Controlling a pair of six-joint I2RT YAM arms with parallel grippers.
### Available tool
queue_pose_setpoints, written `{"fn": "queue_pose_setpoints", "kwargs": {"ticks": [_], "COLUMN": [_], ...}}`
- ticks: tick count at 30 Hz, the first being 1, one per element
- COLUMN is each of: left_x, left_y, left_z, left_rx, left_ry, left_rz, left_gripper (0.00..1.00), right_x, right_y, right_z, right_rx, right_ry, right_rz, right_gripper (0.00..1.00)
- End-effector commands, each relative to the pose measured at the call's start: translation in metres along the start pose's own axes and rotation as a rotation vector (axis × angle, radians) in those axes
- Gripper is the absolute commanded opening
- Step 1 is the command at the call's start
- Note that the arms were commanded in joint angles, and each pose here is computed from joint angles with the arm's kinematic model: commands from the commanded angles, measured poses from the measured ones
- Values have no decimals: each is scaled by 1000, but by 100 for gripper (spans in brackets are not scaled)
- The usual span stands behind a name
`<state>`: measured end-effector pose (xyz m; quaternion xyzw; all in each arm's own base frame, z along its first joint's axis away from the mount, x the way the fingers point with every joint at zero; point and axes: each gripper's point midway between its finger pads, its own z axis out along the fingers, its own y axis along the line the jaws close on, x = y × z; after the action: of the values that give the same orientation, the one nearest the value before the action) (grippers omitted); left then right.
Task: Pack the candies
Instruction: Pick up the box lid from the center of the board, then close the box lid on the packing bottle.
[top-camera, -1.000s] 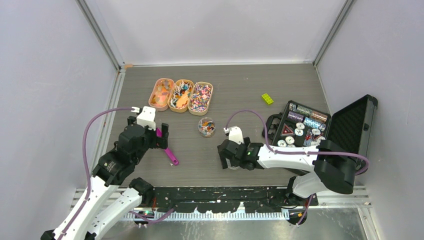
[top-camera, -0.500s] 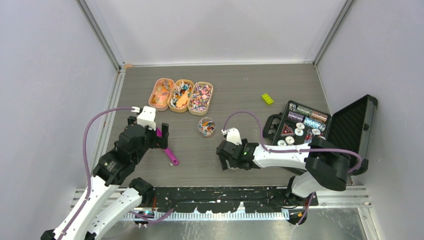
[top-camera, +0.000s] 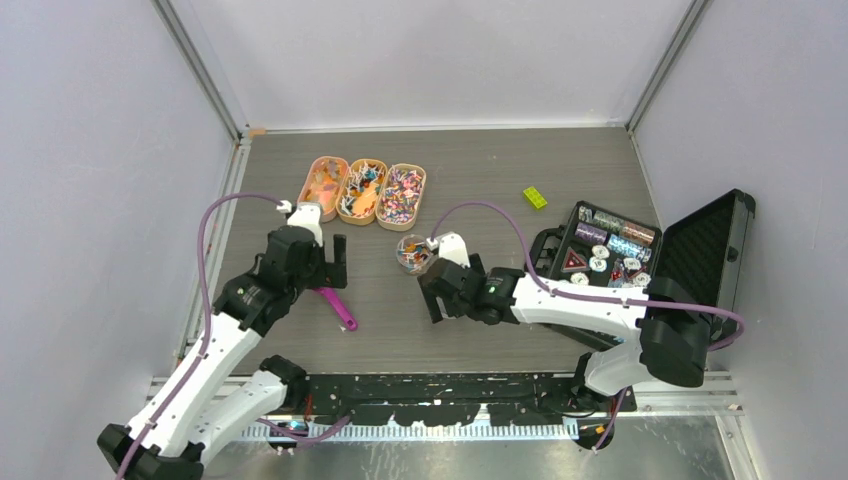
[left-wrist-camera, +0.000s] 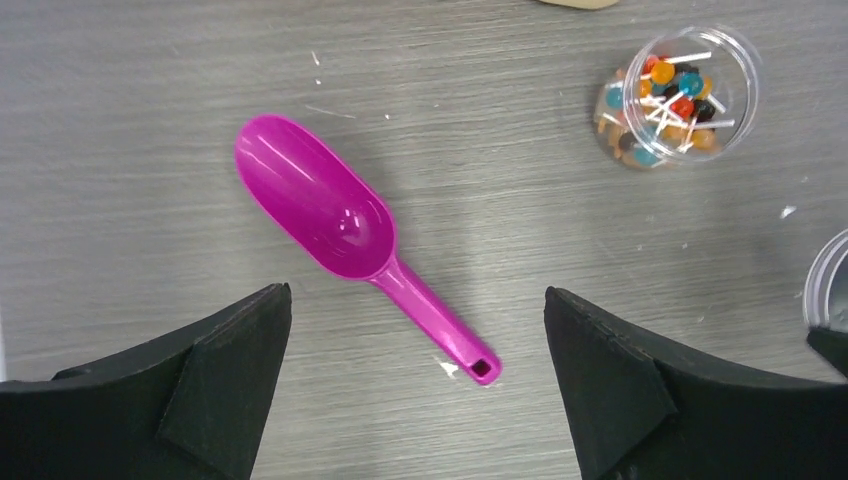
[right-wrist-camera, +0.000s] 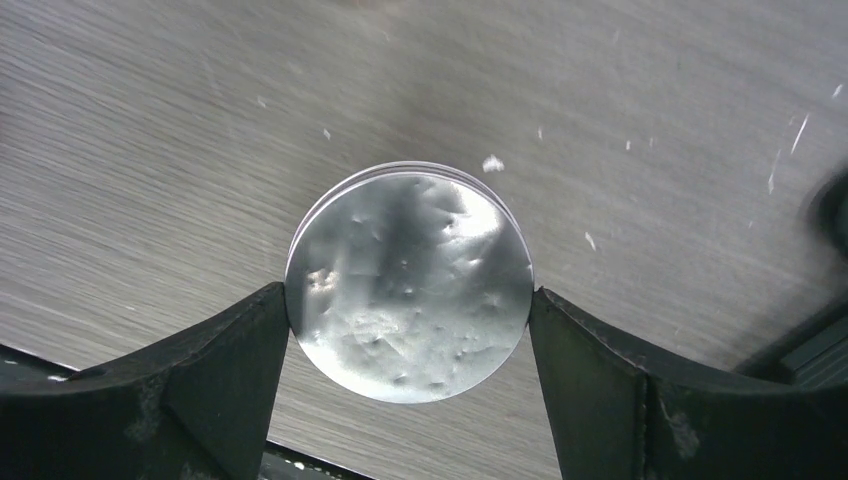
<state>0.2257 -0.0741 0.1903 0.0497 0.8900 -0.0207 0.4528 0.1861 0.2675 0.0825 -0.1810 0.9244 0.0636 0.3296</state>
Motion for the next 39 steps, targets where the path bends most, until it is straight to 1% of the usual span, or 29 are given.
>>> {"fn": "queue_pose_setpoints", "kwargs": {"ticks": [1,3,6,8,14,17,26,39], "left_x": [-23,-23,-30,-34,-20,-13,-8,-7], "left_y": [-17,-22,-23,-19,8,14,13,11], "left_z": [1,6,7,8,10,9,10,7], "left_rx": [135,219,334,364,217,183,189,200], "left_ry": [6,45,70,55,11,-12,-26,-28], "left_rz": [-261,-367,-512,-553,-482,-468,-429,-410], "left_gripper": [99,97,95,95,94,94,93,93], "right_x": [-55,-74,-102,-113,-139,-144,-145,-139], "right_y": [7,10,18,23,34,38,34,25], "right_z": [-16,-11,-2,7,35,48,77,90], "right_rx": [-16,-19,-37,-50,-61,-63,-19,39], "right_ry": [-83,-92,-100,-94,-73,-48,13,79], "right_rz": [-51,-68,-72,-77,-88,-90,-117,-134], "right_gripper": [84,85,85,85,85,85,86,92]}}
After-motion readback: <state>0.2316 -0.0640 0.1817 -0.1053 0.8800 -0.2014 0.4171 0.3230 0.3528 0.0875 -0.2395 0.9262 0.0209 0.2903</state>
